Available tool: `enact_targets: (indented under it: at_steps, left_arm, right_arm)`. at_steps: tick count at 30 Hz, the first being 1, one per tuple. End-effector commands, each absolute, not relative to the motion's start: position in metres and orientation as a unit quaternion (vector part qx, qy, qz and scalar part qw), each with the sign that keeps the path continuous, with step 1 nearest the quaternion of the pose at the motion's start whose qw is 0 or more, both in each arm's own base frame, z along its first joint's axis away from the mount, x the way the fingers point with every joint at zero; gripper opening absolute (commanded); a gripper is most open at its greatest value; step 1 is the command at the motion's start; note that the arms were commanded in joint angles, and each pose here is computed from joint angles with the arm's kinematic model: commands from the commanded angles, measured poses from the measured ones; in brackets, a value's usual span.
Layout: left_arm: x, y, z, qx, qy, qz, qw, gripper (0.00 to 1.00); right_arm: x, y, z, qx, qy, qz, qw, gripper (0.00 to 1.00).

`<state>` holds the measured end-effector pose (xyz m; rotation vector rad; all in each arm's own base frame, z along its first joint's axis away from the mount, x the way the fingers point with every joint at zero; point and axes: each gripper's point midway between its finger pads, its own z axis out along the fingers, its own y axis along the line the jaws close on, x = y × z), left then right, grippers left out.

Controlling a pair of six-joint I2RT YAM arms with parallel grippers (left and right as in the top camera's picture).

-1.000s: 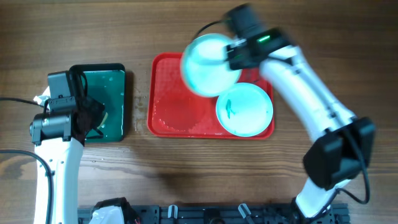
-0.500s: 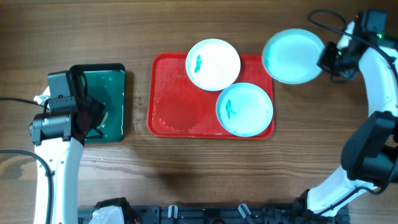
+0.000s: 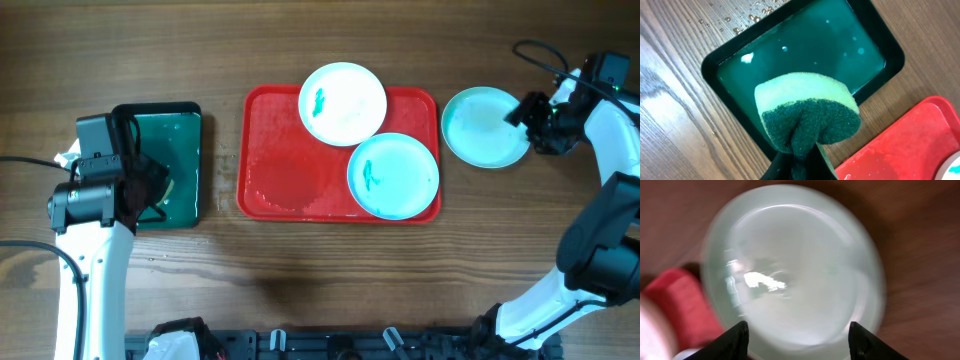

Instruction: Clean dirty plates on tray and stack at the side

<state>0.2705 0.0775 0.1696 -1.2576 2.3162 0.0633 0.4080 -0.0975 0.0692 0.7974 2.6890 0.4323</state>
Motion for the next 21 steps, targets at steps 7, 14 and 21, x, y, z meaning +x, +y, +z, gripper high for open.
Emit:
enact_targets:
  at_steps: [7,14,21]
  left_arm:
    - [0.274,0.074,0.17,-0.47,0.845,0.003,0.254,0.04]
    - [0.276,0.072,0.164,-0.469,0.849,0.0,0.242,0.04]
    - [0.278,0.07,0.155,-0.467,0.855,-0.001,0.225,0.04]
  right_arm:
    - [0.432,0.065,0.09,0.051,0.947,0.271,0.166,0.69]
    - [0.446,0.126,0.079,-0.01,0.969,0.055,0.239,0.89]
    - [0.453,0.147,0.066,0.003,0.962,-0.005,0.271,0.86]
